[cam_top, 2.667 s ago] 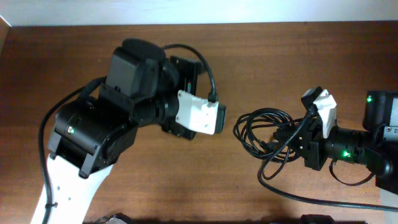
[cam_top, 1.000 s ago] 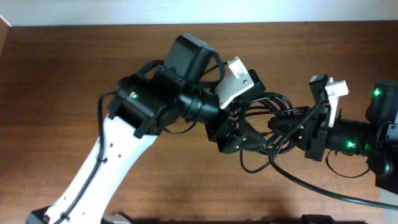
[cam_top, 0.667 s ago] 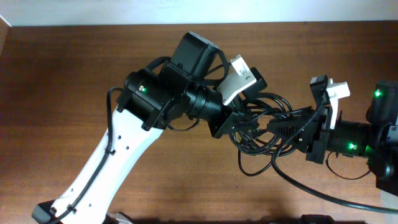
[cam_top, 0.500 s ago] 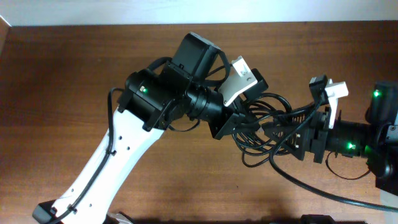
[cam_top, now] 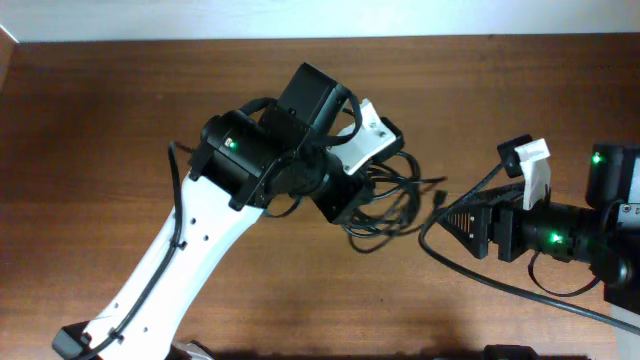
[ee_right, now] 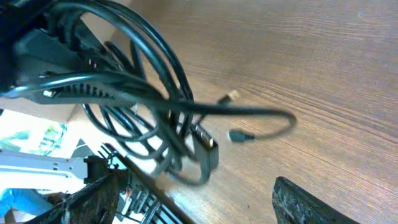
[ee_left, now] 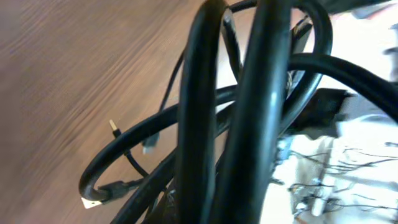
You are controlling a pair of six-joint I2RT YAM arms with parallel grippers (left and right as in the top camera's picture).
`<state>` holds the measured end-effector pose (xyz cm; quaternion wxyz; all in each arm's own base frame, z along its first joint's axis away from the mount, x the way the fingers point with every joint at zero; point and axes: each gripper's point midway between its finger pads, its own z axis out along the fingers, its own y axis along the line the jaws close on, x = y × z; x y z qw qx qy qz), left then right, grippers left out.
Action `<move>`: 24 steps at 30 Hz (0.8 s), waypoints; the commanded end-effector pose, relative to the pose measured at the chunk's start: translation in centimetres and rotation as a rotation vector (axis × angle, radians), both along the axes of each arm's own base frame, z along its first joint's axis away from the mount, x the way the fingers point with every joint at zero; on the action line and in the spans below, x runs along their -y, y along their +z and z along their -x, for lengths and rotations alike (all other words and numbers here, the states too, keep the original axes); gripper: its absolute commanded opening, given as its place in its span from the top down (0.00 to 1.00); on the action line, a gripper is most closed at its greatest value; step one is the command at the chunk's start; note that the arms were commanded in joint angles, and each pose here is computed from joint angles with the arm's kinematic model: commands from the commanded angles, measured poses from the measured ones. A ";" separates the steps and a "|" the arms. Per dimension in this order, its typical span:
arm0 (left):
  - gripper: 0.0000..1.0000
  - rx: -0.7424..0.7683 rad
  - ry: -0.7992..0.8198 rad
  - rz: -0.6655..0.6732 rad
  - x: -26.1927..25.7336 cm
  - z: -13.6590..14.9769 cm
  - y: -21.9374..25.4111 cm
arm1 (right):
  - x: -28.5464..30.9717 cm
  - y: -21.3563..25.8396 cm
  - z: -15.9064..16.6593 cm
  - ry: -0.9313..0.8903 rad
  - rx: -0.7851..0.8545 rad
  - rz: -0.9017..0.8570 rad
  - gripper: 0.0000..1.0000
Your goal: Untangle cables
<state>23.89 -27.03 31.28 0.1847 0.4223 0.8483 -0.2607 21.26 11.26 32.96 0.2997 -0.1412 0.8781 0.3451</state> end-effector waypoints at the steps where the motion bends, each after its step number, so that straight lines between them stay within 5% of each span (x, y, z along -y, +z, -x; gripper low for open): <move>1: 1.00 0.090 0.029 -0.117 -1.8 -1.3 -0.7 | 0.3 0.0 -0.1 -0.008 0.010 0.017 0.23; 8: 1.00 0.134 -0.078 -0.077 -0.9 -1.0 -0.2 | 0.2 0.0 -0.1 -0.033 -0.018 -0.004 0.23; 15: 1.00 0.103 0.055 0.008 0.3 -2.3 1.0 | -2.0 2.1 1.4 0.150 0.076 -0.113 0.33; 24: 1.00 -0.006 -0.065 0.188 3.1 0.5 3.0 | -3.0 3.1 2.1 0.271 0.169 -0.155 0.33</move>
